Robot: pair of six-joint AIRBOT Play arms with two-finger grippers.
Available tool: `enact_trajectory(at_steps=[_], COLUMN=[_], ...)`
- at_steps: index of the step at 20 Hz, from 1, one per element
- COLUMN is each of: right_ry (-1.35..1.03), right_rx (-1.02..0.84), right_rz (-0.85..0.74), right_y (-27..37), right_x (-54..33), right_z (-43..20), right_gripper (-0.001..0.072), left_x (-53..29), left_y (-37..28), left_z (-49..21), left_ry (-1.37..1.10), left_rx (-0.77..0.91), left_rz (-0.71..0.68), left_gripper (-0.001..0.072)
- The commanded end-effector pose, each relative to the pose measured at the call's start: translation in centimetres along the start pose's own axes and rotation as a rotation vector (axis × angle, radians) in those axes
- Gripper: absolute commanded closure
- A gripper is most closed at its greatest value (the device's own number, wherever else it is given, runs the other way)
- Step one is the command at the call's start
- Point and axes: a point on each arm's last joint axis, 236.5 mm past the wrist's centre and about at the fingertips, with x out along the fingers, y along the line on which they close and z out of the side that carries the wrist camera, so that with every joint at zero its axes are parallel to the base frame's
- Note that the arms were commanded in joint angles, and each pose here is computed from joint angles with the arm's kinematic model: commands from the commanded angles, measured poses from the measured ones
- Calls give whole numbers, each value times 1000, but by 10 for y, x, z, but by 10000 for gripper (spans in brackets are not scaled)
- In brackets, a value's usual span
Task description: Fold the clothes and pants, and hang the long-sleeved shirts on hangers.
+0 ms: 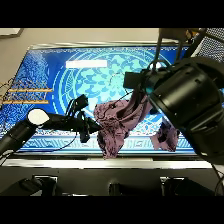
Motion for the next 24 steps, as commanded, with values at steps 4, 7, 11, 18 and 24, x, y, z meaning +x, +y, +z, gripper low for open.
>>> enact_trajectory(at_steps=[4,7,11,18,24], right_ry=[69,94,85,79,116], right_rx=[78,83,100,135,123], right_rz=[62,120,131,176,241], right_y=[26,41,31,29,61], right_x=[11,10,-4,-20,-5], right_z=[-18,-23,-18,-13,-24], right_gripper=[672,672,672,672,672], left_x=[12,13,13,13,13], left_y=[-6,-6,0,3,3], left_z=[11,11,12,4,4], left_ry=[-24,-25,-29,3,3], left_rx=[-2,-13,-52,-103,-103], left_rz=[23,26,49,66,66], left_gripper=[685,685,685,685,685])
